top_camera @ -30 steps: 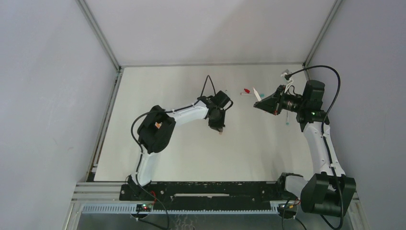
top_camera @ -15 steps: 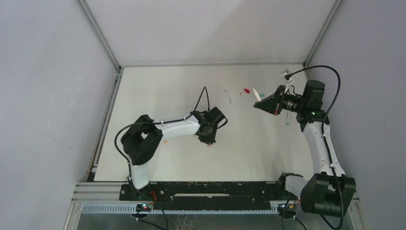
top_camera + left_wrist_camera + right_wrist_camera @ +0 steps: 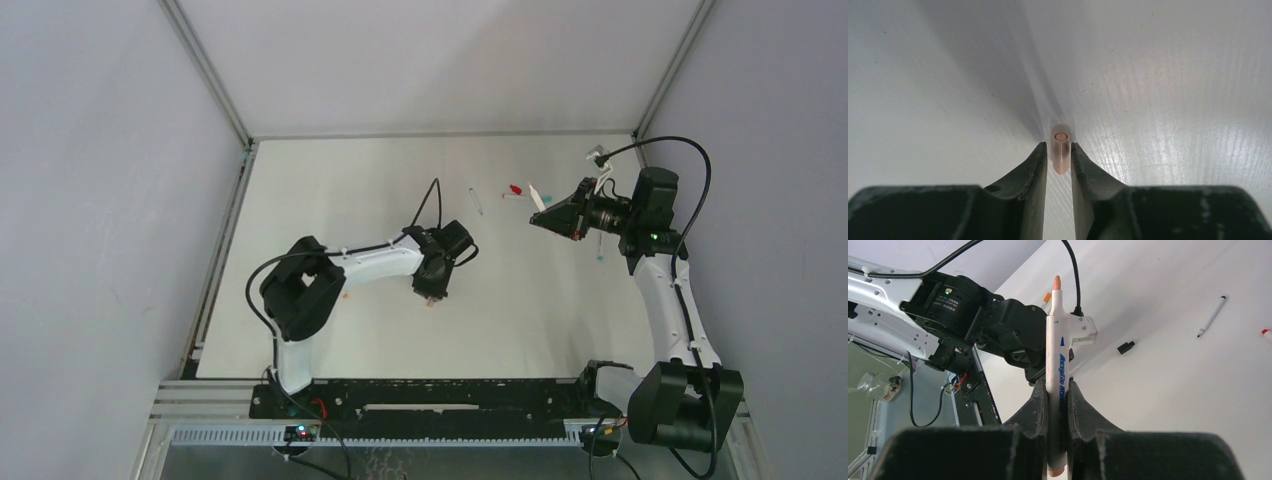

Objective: Insert the pens into the pen caps
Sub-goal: Move the pen cap to the center of the board, then insert the pen cap onto the pen.

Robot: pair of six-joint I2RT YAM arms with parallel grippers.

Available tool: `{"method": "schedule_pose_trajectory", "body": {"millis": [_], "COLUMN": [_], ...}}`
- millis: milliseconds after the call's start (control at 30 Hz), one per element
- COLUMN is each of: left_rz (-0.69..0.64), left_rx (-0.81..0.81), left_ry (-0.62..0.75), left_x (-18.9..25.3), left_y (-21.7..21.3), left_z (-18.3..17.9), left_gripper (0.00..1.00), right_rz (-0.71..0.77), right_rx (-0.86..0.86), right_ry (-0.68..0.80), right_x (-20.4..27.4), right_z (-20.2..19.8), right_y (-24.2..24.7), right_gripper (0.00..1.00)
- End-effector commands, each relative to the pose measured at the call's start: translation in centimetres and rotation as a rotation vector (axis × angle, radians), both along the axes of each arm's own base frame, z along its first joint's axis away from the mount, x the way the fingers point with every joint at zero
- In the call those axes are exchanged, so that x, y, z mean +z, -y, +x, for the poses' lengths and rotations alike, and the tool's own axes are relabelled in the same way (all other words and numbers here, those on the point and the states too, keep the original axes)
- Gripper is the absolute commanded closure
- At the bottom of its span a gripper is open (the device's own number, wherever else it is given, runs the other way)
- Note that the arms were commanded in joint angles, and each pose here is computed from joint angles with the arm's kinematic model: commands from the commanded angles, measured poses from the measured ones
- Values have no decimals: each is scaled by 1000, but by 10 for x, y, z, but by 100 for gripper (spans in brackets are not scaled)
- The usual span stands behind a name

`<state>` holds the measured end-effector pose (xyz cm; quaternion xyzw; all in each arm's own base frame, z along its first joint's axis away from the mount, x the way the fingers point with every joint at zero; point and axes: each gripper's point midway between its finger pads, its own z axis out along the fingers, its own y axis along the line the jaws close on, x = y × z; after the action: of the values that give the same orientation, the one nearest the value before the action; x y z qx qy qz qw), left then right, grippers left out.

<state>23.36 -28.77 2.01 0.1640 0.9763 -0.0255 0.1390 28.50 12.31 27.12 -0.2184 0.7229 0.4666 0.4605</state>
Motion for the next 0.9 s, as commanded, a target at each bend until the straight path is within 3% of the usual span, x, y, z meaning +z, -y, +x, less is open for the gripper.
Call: {"method": "schedule_pose_trajectory", "body": {"millis": [0, 533, 667, 767, 867], "left_rz": [24, 63, 68, 59, 32], "left_rx": [-36, -73, -81, -81, -76], "left_ry": [-9, -97, -122, -119, -81], "left_x": [6, -16, -25, -25, -15], "left_y": [2, 1, -2, -3, -1], "left_z": [3, -8, -15, -17, -12], "left_gripper": [72, 74, 82, 98, 100], "right_rz": [2, 3, 1, -1, -3], "right_rx": [21, 24, 25, 27, 33], "right_ry": [52, 61, 62, 67, 74], "right_x": [17, 19, 19, 19, 19], "right_z": [1, 0, -1, -1, -3], "right_y": [-1, -1, -1, -1, -1], "right_gripper": [100, 100, 100, 100, 100]}}
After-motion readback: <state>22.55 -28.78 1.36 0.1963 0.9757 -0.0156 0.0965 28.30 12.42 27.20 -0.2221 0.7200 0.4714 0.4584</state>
